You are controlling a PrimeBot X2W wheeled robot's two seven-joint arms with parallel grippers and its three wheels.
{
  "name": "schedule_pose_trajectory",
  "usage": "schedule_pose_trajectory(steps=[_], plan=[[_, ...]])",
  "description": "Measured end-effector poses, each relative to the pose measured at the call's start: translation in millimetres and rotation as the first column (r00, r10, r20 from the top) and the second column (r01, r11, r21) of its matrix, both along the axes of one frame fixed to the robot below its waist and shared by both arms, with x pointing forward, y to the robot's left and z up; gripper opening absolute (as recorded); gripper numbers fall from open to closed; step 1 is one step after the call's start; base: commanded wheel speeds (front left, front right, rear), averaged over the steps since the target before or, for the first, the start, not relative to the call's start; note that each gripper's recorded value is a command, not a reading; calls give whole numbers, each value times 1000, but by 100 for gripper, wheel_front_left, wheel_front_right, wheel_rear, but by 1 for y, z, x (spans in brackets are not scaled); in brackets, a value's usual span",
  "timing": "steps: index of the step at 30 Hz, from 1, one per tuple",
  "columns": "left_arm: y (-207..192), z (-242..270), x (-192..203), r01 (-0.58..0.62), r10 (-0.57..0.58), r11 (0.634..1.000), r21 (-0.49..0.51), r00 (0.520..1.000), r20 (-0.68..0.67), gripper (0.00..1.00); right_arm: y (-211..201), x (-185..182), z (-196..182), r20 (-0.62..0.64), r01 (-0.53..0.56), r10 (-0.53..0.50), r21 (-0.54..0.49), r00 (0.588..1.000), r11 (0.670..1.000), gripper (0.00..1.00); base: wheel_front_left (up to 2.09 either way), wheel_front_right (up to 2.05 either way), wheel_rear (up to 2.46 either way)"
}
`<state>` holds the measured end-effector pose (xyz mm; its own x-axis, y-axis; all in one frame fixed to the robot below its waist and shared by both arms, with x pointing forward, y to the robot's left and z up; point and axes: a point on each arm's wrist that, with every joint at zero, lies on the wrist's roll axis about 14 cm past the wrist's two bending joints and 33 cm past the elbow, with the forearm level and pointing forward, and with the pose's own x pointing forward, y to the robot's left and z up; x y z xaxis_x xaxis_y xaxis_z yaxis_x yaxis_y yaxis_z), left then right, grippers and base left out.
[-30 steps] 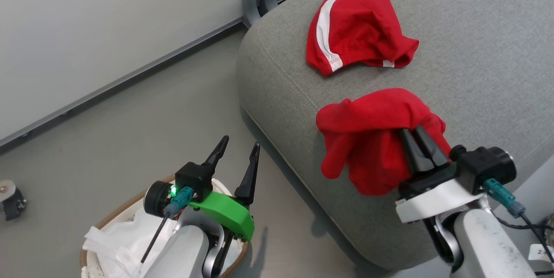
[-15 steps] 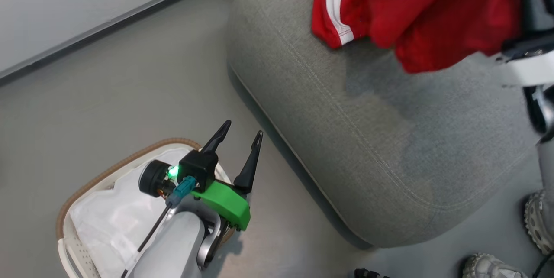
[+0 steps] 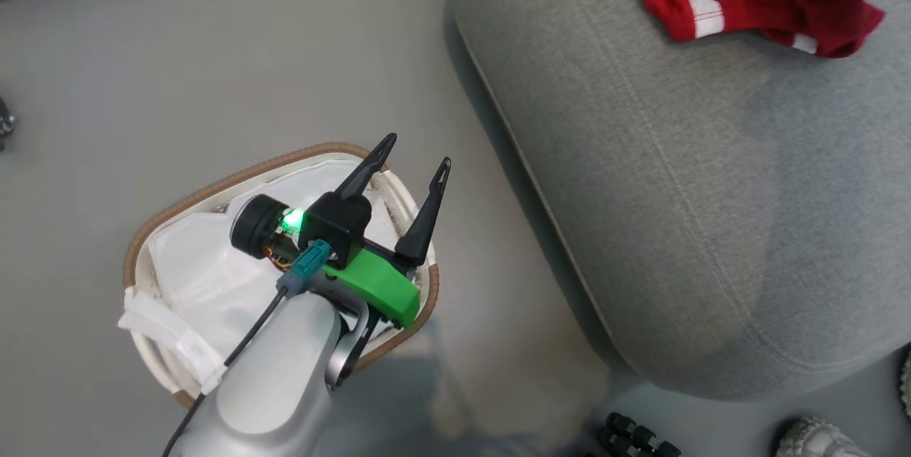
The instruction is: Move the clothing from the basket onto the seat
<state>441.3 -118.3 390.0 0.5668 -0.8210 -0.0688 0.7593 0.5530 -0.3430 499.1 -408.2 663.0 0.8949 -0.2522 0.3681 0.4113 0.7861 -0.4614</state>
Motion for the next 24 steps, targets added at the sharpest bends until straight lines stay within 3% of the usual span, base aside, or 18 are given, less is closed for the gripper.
schedule_pose_trajectory(steps=[6, 14, 15, 16, 17, 18, 19, 24], plan=[[29, -21, 14, -70, 71, 997, 28, 997, -32, 100, -9, 22, -97, -184, 65, -45, 103, 982, 993, 0, 0, 0, 0], [56, -44, 16, -126, 131, 990, 58, 988, -84, 100, -30, -8, -199, -349, 239, -144, 246, 926, 940, 0, 0, 0, 0], [57, -44, 16, -131, 136, 990, 59, 987, -86, 100, -31, -14, -206, -365, 253, -152, 248, 918, 935, 4, 0, 0, 0], [59, -43, 16, -135, 140, 989, 60, 986, -86, 100, -32, -20, -211, -375, 266, -158, 256, 913, 929, 23, 0, 0, 0], [60, -42, 15, -139, 143, 989, 59, 986, -88, 100, -32, -25, -214, -380, 275, -163, 263, 910, 925, 49, 0, 0, 0], [61, -40, 14, -142, 147, 988, 61, 985, -87, 100, -33, -31, -216, -386, 285, -168, 269, 907, 920, 91, 0, 0, 0], [61, -39, 12, -144, 149, 988, 63, 985, -89, 100, -33, -37, -218, -388, 294, -174, 277, 905, 915, 100, 0, 0, 0], [59, -22, 6, -151, 154, 987, 47, 985, -73, 100, -31, -63, -213, -387, 304, -181, 286, 904, 909, 100, 0, 0, 0]])
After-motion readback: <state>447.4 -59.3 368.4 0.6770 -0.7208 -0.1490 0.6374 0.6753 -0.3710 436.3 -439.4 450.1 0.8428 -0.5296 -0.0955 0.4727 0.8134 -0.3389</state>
